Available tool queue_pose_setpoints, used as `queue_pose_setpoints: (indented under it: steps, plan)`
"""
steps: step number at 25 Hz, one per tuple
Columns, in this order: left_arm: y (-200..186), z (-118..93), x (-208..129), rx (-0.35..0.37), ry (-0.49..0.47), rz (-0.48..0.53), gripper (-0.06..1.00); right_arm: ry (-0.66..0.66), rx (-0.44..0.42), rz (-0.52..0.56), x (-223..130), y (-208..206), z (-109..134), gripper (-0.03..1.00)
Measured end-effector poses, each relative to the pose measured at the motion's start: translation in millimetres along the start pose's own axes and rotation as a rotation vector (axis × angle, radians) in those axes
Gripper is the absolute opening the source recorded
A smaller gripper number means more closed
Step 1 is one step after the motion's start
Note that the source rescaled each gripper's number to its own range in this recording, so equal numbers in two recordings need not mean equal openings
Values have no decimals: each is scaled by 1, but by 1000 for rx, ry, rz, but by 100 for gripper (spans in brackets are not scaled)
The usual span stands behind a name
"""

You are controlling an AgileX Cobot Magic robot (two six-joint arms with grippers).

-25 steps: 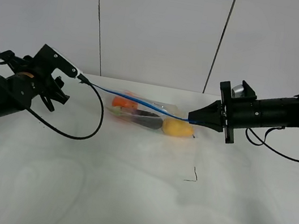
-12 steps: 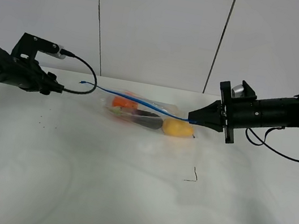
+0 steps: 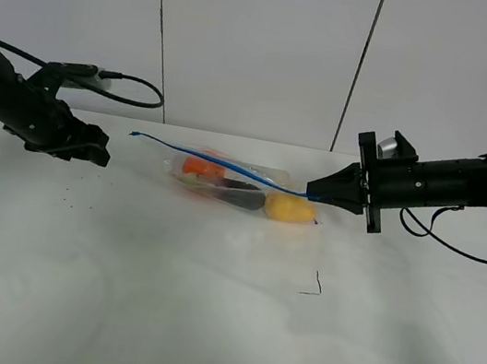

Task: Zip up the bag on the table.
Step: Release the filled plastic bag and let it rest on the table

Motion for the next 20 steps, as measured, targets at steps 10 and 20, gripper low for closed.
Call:
queue_pose_setpoints:
  steps: [10,20]
  plan:
    - [-37,14,7,13,-136,245,91,0,0,0,0,0,0,0]
    - [-63,23,-15,69,-150,468,91,0,0,0,0,0,0,0]
Point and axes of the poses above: a point on each arm's last joint axis where the gripper is mounted, y pointing out along that axis toward the gripper, z along the wrist's bending axis when the last joint is at zero, x = y × z, the point moved 8 cm from there along y, pointing out along that axis toward the gripper, and after that the axes turned 15 degrees about y, right-handed, at the moved point
